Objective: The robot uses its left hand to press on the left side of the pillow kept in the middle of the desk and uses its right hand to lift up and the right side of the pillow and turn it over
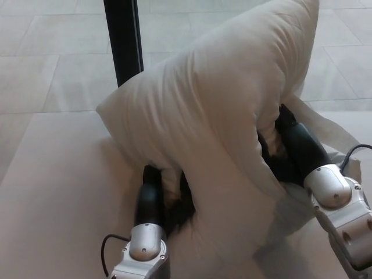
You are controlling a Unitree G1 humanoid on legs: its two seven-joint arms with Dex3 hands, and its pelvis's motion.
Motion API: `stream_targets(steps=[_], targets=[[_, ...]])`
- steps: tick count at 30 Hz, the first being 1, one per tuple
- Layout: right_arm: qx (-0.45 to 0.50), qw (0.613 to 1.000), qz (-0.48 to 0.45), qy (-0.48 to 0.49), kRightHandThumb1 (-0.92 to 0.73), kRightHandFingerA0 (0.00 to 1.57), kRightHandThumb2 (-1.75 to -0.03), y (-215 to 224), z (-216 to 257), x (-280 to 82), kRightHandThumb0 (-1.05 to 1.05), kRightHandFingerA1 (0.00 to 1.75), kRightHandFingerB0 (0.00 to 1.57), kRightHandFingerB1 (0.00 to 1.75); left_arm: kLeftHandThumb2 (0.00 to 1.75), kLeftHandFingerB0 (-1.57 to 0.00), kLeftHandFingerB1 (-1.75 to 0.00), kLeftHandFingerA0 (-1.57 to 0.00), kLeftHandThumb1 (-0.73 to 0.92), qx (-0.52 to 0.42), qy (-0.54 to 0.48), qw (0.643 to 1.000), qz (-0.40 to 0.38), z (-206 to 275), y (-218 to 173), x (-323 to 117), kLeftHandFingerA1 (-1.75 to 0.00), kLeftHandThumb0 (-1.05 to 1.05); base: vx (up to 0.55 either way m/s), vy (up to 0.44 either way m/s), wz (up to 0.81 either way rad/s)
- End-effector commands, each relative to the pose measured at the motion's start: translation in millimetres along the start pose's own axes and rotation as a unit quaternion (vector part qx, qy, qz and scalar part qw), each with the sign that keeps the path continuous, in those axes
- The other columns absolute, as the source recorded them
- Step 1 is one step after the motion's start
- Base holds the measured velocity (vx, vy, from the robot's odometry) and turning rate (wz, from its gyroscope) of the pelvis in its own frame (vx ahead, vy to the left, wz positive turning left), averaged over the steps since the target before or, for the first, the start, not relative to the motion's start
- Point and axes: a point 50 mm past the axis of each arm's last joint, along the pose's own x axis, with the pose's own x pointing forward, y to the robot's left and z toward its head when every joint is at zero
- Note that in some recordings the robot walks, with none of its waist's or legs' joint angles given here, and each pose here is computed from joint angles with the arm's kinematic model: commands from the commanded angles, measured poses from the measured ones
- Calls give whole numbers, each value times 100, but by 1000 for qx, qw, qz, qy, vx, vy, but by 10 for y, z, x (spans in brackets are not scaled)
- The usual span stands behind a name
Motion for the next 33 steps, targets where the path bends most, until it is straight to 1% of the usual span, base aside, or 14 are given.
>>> stream_targets(steps=[1, 4, 11, 12, 15, 17, 18, 23, 24, 26, 27, 30, 31, 33], targets=[[8, 842, 538, 42, -65, 69, -63, 2250, -17, -933, -86, 147, 9, 55, 94, 0, -14, -13, 54, -272, 247, 898, -243, -862, -1462, -788, -57, -103, 0, 0, 0], [-5, 841, 539, 41, -53, 88, -91, 2252, -55, -925, -89, 130, 11, 58, 59, 0, 0, -23, 60, -260, 248, 901, -243, -861, -1465, -780, -58, -92, 0, 0, 0], [-17, 832, 552, 58, -61, 94, -64, 2263, -124, -917, -86, 161, 23, 56, 94, 0, -10, -18, 54, -257, 253, 901, -242, -911, -1458, -762, -63, -105, 0, 0, 0], [-19, 831, 553, 59, -50, 109, -96, 2266, -141, -919, -85, 145, 25, 59, 94, 0, -11, -11, 53, -263, 257, 898, -241, -921, -1461, -767, -59, -105, 0, 0, 0], [-29, 827, 558, 64, -55, 103, -98, 2250, -177, -916, -94, 142, 30, 57, 76, 0, 0, -21, 50, -259, 261, 899, -237, -949, -1467, -779, -60, -93, 0, 0, 0], [-24, 826, 558, 78, -62, 90, -62, 2246, -224, -906, -84, 150, 43, 47, 96, 0, -11, -17, 55, -265, 265, 897, -235, -956, -1479, -784, -60, -105, 0, 0, 0], [-28, 826, 556, 83, -47, 121, -96, 2238, -229, -900, -79, 148, 38, 58, 75, 0, 0, -12, 50, -266, 265, 896, -237, -958, -1482, -782, -58, -93, 0, 0, 0], [-15, 832, 550, 74, -65, 93, -60, 2167, -217, -866, -85, 162, 46, 51, 94, 0, -11, -18, 55, -244, 260, 900, -250, -966, -1481, -781, -59, -105, 0, 0, 0], [8, 844, 532, 64, -64, 91, -64, 2102, -197, -820, -82, 161, 43, 50, 59, 0, 0, -24, 61, -222, 246, 908, -258, -957, -1455, -769, -56, -91, 0, 0, 0], [50, 862, 499, 71, -63, 90, -59, 2020, -179, -761, -83, 160, 47, 48, 59, 0, 0, -24, 60, -200, 237, 913, -265, -937, -1421, -752, -55, -90, 0, 0, 0], [68, 869, 483, 76, -63, 85, -60, 1951, -184, -722, -85, 156, 45, 47, 83, 0, 0, -23, 49, -168, 225, 921, -272, -927, -1415, -745, -57, -94, 0, 0, 0], [117, 890, 436, 65, -63, 100, -61, 1812, -138, -658, -83, 139, 45, 47, 60, 0, 0, -31, 63, -141, 195, 929, -282, -936, -1376, -776, -56, -87, 0, 0, 0], [127, 898, 417, 59, -65, 80, -61, 1722, -118, -620, -83, 132, 44, 45, 95, 0, -3, -28, 57, -123, 187, 932, -285, -925, -1368, -776, -59, -104, 0, 0, 0], [201, 928, 314, 14, -68, 52, -61, 1098, 103, -381, -88, 68, 40, 41, 92, 0, 0, -5, 55, 42, 112, 952, -281, -756, -1096, -645, -45, -92, 0, 0, 0]])
